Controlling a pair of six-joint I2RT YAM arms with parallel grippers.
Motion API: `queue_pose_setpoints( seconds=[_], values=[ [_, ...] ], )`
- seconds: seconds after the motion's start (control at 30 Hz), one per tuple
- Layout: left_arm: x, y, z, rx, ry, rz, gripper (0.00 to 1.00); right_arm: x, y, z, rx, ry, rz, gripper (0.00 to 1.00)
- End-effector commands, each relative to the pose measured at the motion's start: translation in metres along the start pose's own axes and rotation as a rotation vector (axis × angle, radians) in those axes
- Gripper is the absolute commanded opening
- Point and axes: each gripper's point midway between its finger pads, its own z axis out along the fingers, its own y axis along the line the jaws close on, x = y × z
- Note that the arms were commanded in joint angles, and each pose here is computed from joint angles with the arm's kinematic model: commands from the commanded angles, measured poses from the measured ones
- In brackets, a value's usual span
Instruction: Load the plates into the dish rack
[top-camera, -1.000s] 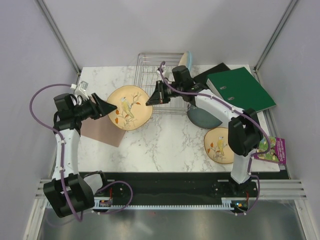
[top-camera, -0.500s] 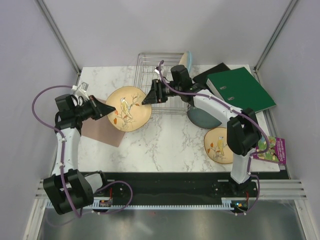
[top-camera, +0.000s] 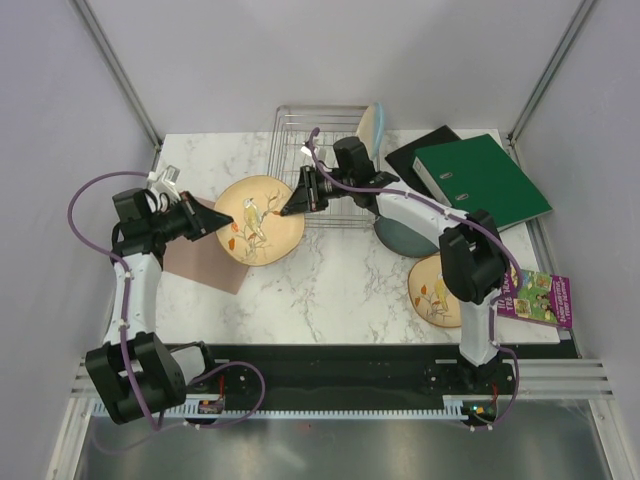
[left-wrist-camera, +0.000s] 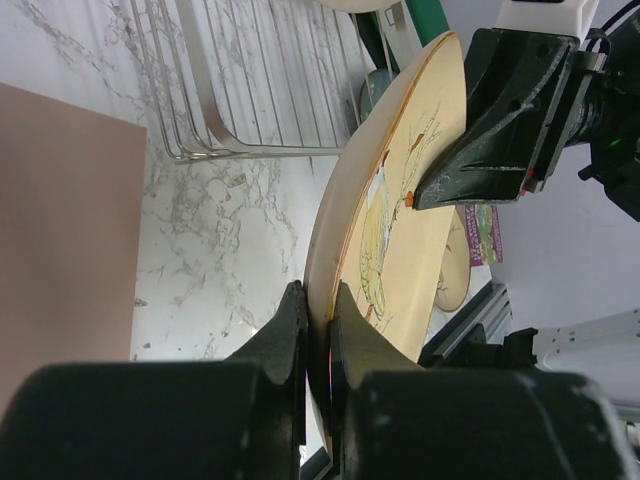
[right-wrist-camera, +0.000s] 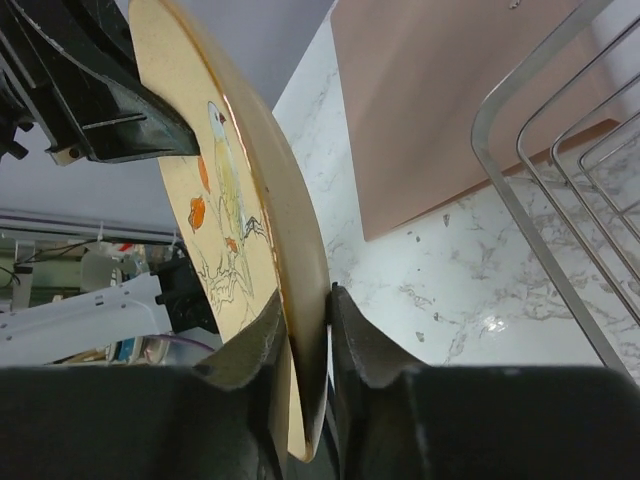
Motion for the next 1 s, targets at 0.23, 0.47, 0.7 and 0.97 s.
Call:
queue_pose_setpoints(
  seconds=[0.23, 0.47, 0.7, 0.97],
  values=[
    [-0.027, 0.010, -0.006, -0.126, -0.085, 0.106, 0.62, -0.057, 0.035, -0.034, -0.026, -0.120, -0.132, 0.00],
    [-0.064, 0.032, -0.025, -0.361, -0.186, 0.248, 0.66, -0.182, 0.005, -0.134, 0.399, -0.464, -0.349, 0.00],
    [-0.056, 0.034, -0.023, -0.348, -0.174, 0.237, 0.66, -0.254, -0.023, -0.232, 1.076, -0.966, -0.312, 0.00],
    [-0.046, 0.030, -0.026, -0.336, -0.178, 0.267, 0.66, -0.253, -0.030, -0.231, 1.444, -1.043, -0.355, 0.00]
  ],
)
